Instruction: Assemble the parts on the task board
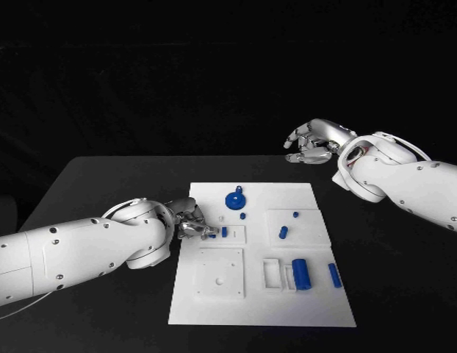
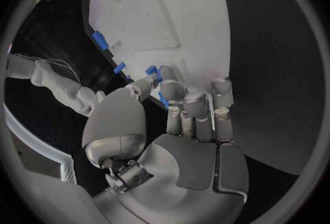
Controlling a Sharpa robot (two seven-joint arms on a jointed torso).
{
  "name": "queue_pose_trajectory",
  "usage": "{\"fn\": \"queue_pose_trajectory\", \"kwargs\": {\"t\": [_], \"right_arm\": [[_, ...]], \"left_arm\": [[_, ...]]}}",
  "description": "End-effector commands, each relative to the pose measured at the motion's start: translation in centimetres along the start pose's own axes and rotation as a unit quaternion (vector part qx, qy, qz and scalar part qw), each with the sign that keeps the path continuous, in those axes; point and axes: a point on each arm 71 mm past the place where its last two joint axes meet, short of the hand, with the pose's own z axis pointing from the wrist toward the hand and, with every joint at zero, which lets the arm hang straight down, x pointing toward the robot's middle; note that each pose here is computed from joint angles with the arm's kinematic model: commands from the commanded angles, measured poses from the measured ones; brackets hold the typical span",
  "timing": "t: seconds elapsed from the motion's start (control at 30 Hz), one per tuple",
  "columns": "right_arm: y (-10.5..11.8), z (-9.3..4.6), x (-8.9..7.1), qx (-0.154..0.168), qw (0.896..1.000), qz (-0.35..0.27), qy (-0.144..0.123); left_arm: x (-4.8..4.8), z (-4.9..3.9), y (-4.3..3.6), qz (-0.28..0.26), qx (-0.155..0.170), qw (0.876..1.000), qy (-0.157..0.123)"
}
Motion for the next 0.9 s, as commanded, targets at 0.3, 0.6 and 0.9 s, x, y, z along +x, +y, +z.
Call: {"fn": "queue_pose_trajectory", "kwargs": {"t": [0.3,0.6,0.9], "right_arm": [[0.1,0.0,0.09,-0.004,1.0,-0.001,0.005],[0.16,0.07,0.17,-0.005,1.0,-0.001,0.005],[0.13,0.04,0.28,-0.005,1.0,0.0,0.006]], "left_arm": [[0.12,0.08,-0.47,-0.006,0.009,1.0,0.01],[0.19,0.15,-0.77,-0.005,0.011,1.0,0.01],[0.23,0.1,-0.89,0.001,0.015,1.0,0.01]]}}
